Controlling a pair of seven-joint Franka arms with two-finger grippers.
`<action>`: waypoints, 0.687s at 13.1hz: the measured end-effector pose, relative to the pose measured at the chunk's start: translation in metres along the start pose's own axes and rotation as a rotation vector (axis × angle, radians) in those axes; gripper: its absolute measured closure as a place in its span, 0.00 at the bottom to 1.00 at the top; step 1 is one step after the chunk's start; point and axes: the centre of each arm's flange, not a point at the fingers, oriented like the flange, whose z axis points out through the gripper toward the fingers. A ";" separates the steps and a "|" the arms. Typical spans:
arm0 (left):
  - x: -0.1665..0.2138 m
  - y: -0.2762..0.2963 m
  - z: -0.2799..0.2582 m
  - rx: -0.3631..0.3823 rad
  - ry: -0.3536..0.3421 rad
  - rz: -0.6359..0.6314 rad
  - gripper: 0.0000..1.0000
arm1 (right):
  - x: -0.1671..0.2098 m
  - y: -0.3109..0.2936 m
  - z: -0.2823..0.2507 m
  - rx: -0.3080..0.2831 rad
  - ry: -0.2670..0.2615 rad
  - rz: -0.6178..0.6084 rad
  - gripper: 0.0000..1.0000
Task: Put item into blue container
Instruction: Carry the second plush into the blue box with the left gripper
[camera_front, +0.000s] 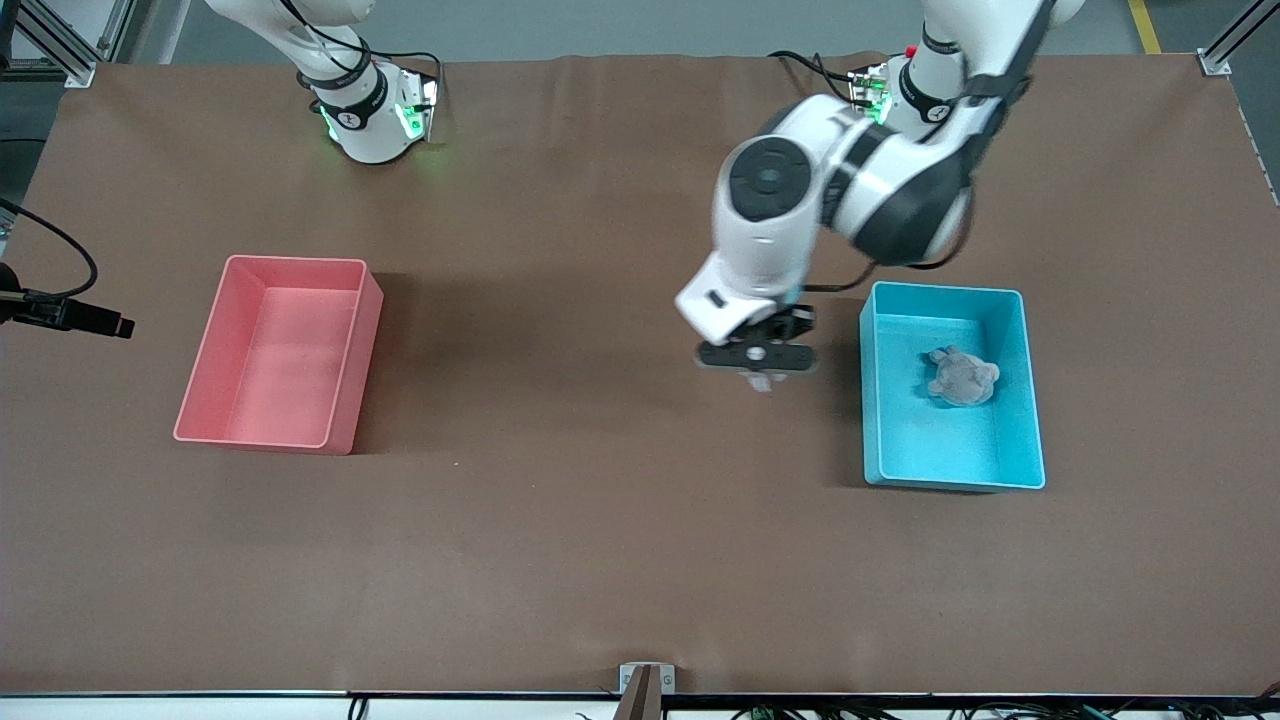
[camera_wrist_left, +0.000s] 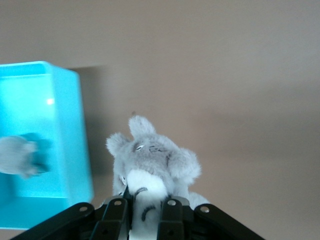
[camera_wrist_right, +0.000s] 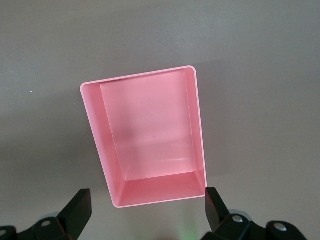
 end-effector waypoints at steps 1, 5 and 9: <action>-0.005 -0.029 0.002 0.010 -0.017 0.032 0.78 | 0.000 -0.001 0.000 0.000 -0.002 -0.003 0.00; -0.025 -0.124 0.035 0.025 -0.030 0.121 0.78 | -0.002 -0.019 0.001 -0.001 -0.009 -0.032 0.00; -0.034 -0.223 0.101 0.002 -0.037 0.203 0.78 | -0.006 -0.036 -0.002 -0.005 -0.009 -0.061 0.00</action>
